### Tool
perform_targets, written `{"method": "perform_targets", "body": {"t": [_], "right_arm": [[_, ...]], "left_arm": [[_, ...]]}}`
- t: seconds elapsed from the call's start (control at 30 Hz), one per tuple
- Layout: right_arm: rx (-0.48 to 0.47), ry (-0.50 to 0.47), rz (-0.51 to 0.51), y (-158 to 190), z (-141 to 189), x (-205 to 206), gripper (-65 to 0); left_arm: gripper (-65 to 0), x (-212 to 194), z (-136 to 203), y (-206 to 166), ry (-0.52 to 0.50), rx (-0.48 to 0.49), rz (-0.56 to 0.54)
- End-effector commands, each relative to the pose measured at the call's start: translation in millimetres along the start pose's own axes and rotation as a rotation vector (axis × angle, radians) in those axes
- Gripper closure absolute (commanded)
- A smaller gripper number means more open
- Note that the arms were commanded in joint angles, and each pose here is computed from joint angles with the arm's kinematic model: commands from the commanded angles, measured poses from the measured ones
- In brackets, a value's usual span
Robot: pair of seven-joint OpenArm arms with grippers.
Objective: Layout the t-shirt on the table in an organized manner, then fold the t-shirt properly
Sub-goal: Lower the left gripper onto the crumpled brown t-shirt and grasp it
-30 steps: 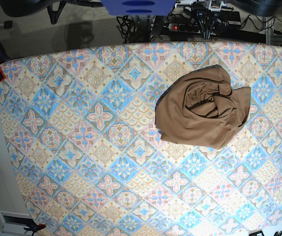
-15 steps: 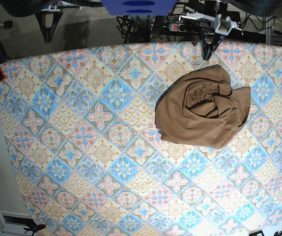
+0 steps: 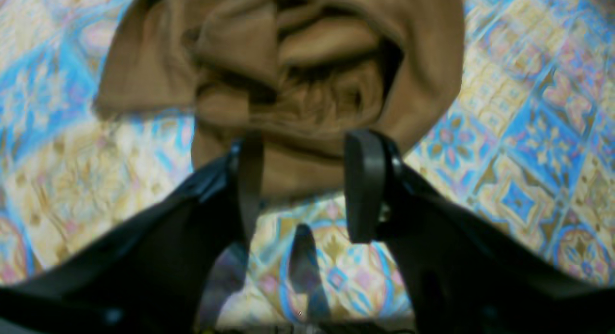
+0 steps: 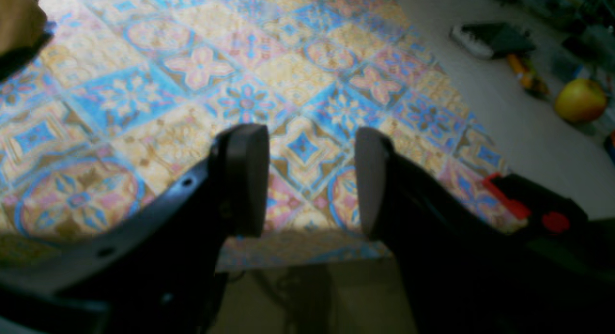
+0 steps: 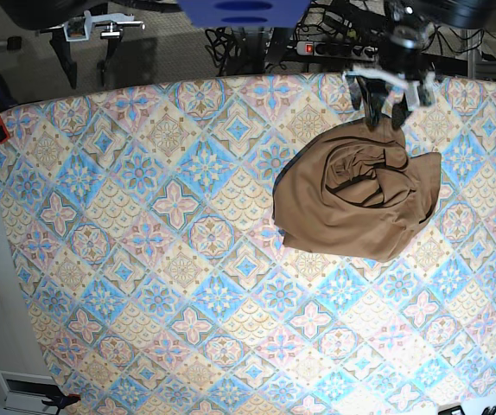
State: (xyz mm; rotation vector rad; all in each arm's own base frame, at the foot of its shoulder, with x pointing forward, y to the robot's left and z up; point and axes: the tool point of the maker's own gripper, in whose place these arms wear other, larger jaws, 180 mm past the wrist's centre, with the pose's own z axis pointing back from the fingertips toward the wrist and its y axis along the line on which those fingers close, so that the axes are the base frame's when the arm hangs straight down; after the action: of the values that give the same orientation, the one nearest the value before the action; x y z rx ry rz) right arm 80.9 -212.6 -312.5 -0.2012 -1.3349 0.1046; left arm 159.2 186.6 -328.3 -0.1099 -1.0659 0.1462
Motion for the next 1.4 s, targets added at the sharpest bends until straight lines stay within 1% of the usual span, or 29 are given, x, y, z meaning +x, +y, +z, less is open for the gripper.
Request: {"method": "perform_targets", "body": {"t": [0.0,0.1,0.2,0.27,0.4,0.5,0.53,0.63,0.73,0.93,1.1,1.17,1.23,1.33,1.37], "right_arm": [[-0.002,-0.021,0.005,-2.1,2.2,6.9,-28.2],[-0.003,0.025,0.005,-2.2,1.8,-1.5,-28.2],[-0.002,0.083,0.004,-1.7,2.4,-12.0,-28.2],[0.007,0.109,-0.007,2.9,2.3,-16.9,-28.2],[0.021,0.134,-0.016,8.7,2.2,-21.6,-28.2],[0.036,0.162,-0.029,15.5,2.3,-26.6,-28.1],[0.039,0.158,-0.032,17.0,-0.5,-26.3,-28.1],[0.029,0.124,-0.036,16.5,-14.0,-21.0,-28.1],[0.023,0.087,-0.039,16.2,-25.8,-14.4,-28.1],[0.017,0.059,-0.04,15.5,-34.1,-9.4,-28.1],[0.016,0.058,-0.039,14.9,-34.5,-9.1,-28.1],[0.016,0.058,-0.039,14.9,-34.5,-9.1,-28.1],[0.016,0.059,-0.039,14.9,-34.4,-9.7,-28.1],[0.013,0.049,-0.04,14.8,-37.9,-8.0,-28.1],[0.012,0.04,-0.041,14.7,-40.6,-6.3,-28.1]], "left_arm": [[-29.1,8.9,-1.8,6.4,-0.009,0.018,-0.016],[-29.4,6.2,-12.4,17.7,0.072,0.04,-0.041],[-29.4,5.9,-22.6,25.6,0.161,0.031,-0.103],[-29.4,4.4,-27.2,28.0,0.208,0.032,-0.117],[-29.4,10.6,-37.3,35.9,0.277,0.03,-0.185],[-29.4,13.9,-44.4,33.9,0.313,0.02,-0.207],[-29.4,14.1,-46.9,31.6,0.325,0.013,-0.215],[-29.4,13.2,-53.9,22.3,0.372,-0.026,-0.292],[-29.4,15.1,-61.2,21.2,0.395,-0.012,-0.356],[-29.4,-6.5,-69.0,12.7,0.489,-0.003,-0.484],[-28.7,-30.8,-69.8,2.0,0.549,-0.048,-0.558],[-25.6,-35.9,-75.5,-0.8,0.567,-0.075,-0.585],[-17.3,-47.4,-80.7,3.2,0.604,-0.076,-0.572],[0.0,-55.9,-90.1,3.5,0.62,-0.06,-0.537],[0.0,-57.9,-91.3,4.0,0.626,-0.056,-0.534]]}}
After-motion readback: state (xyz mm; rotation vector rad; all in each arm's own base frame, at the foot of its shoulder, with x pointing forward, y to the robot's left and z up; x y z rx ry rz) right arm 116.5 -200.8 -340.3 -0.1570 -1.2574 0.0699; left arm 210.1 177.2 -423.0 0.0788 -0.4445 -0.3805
